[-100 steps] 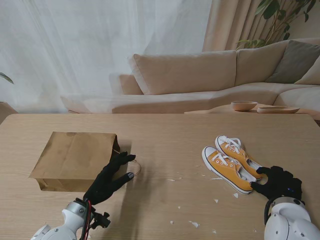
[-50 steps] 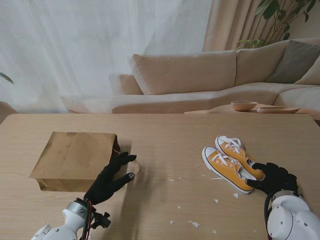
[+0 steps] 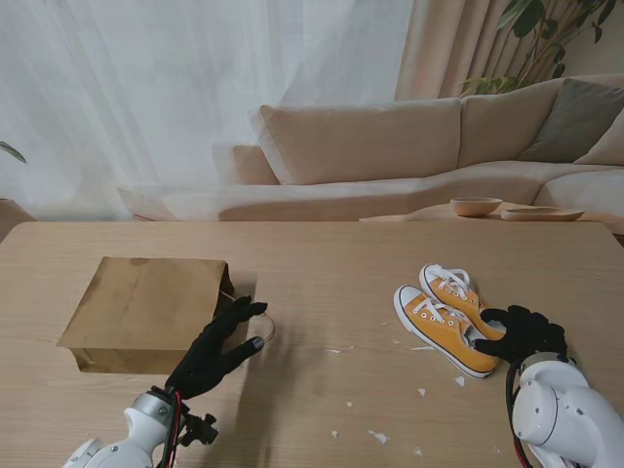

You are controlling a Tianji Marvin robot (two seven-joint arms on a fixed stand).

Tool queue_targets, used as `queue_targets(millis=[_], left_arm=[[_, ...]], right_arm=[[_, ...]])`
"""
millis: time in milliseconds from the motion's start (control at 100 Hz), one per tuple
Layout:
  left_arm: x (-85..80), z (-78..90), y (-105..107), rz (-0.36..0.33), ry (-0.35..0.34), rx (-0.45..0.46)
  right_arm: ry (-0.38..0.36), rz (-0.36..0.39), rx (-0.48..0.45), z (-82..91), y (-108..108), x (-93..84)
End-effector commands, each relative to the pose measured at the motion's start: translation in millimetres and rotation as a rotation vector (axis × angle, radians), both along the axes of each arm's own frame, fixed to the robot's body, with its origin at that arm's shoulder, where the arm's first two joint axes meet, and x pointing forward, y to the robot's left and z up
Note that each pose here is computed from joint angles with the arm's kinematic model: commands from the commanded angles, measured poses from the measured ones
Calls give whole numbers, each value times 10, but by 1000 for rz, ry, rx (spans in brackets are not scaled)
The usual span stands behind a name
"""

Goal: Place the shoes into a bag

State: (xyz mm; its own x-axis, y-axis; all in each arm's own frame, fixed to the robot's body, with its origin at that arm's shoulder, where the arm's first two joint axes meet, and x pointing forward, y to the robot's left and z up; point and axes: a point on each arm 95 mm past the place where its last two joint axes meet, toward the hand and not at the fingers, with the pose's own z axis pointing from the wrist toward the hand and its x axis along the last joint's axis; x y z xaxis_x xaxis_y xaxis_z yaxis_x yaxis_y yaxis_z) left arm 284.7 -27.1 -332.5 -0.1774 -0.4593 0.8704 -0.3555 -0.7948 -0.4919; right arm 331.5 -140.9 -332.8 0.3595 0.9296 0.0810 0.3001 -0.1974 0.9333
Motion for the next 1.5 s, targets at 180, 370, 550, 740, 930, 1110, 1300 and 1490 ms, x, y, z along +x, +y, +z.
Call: queue_targets(millis=[180, 370, 550, 740, 930, 1110, 1300, 1490], left_arm=[[-9, -7, -32, -7, 12, 1], [-3, -3, -33, -5, 9, 1], [0, 0, -37, -4, 9, 1], [-2, 4, -37, -3, 10, 1], [-1, 11, -32, -6, 6, 0], [-7, 16, -38, -6, 8, 0], [-9, 20, -42, -5, 6, 0], [-10, 23, -48, -2, 6, 2]], right_arm=[[42, 9, 19, -104, 35, 81], [64, 7, 24, -156, 40, 137], [33, -6, 30, -178, 73, 122], [-3, -23, 22, -165, 83, 97], [25, -39, 0, -150, 81, 97], [54, -22, 14, -170, 79, 113], [71, -1, 41, -209, 64, 166], [80, 4, 50, -264, 52, 252]])
